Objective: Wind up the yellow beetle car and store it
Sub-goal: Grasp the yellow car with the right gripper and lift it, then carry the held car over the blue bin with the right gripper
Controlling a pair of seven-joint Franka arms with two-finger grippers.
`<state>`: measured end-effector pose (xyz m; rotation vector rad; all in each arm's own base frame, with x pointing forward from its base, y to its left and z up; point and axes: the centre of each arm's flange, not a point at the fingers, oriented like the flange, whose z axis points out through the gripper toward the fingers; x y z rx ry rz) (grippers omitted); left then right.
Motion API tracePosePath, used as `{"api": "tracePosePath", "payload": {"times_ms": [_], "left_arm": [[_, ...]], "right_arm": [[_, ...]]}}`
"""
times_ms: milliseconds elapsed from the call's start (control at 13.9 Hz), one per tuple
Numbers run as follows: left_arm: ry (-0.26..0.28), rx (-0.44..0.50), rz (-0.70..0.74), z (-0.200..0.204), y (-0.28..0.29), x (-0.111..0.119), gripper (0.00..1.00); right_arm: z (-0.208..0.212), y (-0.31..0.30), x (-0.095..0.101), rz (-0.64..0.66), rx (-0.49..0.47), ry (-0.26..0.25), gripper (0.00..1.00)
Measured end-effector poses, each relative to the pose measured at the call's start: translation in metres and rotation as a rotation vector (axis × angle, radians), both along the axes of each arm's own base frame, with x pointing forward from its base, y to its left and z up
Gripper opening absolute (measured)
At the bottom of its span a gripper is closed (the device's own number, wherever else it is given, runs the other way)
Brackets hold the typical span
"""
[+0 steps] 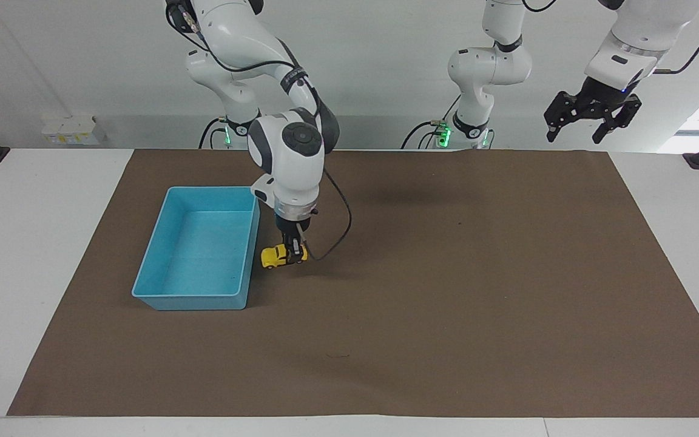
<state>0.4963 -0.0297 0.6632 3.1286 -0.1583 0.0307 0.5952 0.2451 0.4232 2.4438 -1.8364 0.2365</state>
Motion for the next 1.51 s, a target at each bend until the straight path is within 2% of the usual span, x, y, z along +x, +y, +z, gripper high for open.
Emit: {"api": "tracePosePath", "payload": {"times_ms": [216, 791, 1079, 1510], "left_arm": [[0.0, -0.002, 0.01, 0.001, 0.006, 0.0, 1.0], [0.0, -0.002, 0.01, 0.001, 0.006, 0.0, 1.0], [0.0, -0.002, 0.01, 0.001, 0.006, 0.0, 1.0], [0.0, -0.002, 0.01, 0.001, 0.006, 0.0, 1.0]], "right_arm": [[0.044, -0.021, -0.008, 0.075, 0.033, 0.018, 0.45], [0.094, -0.055, -0.022, 0.343, 0.001, 0.054, 0.45], [0.105, -0.102, -0.014, 0.499, 0.021, 0.079, 0.45], [0.101, -0.171, -0.006, 0.837, 0.007, 0.171, 0.45]]}}
